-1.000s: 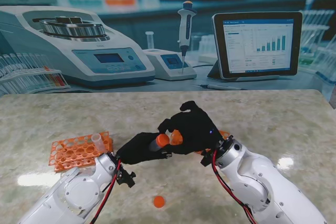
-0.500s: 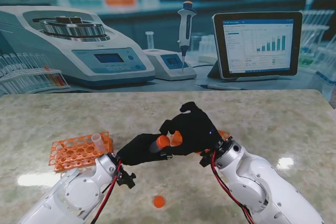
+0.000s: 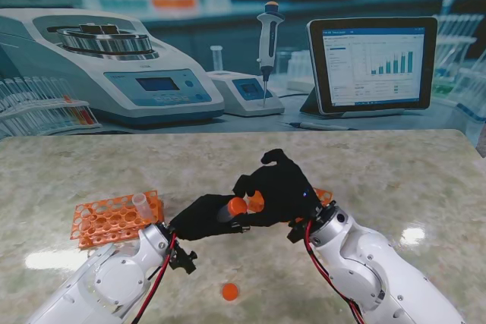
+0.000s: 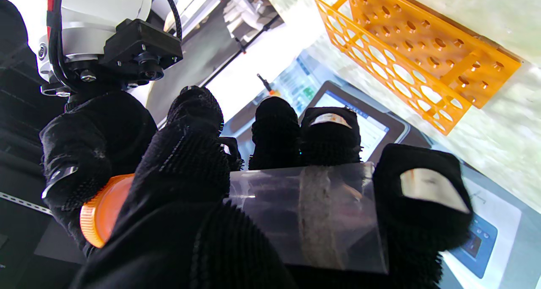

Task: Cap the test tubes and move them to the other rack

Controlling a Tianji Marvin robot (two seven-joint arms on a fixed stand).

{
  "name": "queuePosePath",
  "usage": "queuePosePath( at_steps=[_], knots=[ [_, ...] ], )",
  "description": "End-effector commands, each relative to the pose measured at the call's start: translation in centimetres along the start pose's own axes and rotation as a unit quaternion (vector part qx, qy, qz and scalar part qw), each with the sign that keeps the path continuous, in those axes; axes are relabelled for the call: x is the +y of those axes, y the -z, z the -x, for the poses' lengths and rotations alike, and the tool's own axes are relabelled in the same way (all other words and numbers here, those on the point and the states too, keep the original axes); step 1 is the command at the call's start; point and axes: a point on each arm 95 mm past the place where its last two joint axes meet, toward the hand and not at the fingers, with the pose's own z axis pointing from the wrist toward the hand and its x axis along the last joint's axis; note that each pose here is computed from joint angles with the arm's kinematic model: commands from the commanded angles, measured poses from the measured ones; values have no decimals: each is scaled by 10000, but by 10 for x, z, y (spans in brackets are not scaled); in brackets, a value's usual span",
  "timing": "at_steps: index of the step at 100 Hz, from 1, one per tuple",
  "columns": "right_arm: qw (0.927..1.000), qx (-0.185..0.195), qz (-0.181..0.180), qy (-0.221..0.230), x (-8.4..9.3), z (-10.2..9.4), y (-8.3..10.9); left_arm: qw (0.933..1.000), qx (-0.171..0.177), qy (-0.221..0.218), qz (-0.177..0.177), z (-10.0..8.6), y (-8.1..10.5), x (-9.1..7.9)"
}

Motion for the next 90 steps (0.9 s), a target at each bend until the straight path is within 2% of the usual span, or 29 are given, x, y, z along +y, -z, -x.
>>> queuePosePath(
  at_steps=[1,90],
  knots=[
    [9999,-87,-96,-42,-10,-1,3,9999,130,5,9,-9,-4,0],
    [9995,-298,122,15,-21,-2,-5,9999,142,0,6,-10,-5,1]
  ],
)
